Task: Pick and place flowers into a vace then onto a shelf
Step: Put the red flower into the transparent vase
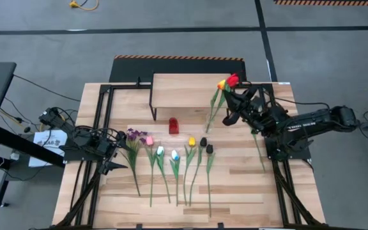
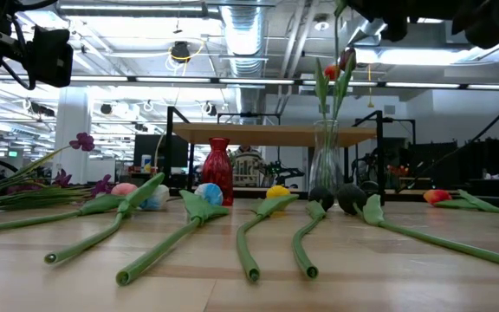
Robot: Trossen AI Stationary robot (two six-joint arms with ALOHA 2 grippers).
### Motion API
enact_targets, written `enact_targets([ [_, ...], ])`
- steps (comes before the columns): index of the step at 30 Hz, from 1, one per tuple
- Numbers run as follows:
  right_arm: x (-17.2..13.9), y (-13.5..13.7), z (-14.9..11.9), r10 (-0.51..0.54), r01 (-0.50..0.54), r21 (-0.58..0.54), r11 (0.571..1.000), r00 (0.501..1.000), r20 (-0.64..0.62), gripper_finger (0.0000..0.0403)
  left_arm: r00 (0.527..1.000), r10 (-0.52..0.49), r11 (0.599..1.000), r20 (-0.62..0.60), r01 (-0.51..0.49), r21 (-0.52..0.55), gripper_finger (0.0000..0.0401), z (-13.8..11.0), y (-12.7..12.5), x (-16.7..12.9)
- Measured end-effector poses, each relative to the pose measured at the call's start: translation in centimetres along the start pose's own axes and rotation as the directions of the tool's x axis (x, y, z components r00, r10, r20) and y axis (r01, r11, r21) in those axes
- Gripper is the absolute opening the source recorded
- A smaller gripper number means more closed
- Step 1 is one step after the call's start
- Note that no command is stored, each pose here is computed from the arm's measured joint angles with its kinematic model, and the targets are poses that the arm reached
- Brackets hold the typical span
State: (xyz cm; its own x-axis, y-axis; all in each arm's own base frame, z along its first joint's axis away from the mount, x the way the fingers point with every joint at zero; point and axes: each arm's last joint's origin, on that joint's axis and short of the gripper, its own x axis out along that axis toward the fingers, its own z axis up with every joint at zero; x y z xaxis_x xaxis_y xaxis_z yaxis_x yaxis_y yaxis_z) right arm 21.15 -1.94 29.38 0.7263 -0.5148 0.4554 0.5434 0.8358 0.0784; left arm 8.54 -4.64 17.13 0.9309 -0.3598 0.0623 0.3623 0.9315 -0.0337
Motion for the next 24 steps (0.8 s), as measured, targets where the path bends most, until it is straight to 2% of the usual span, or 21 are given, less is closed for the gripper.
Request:
enact_targets([
  [24, 0.2, 0.35, -1.06, 0.007, -0.008, -0.021, 1.0, 0.999, -0.036, 0.0016, 1.0, 0.0, 1.0, 0.0, 0.0, 0.0, 0.0302, -0.01, 0.0, 0.0],
])
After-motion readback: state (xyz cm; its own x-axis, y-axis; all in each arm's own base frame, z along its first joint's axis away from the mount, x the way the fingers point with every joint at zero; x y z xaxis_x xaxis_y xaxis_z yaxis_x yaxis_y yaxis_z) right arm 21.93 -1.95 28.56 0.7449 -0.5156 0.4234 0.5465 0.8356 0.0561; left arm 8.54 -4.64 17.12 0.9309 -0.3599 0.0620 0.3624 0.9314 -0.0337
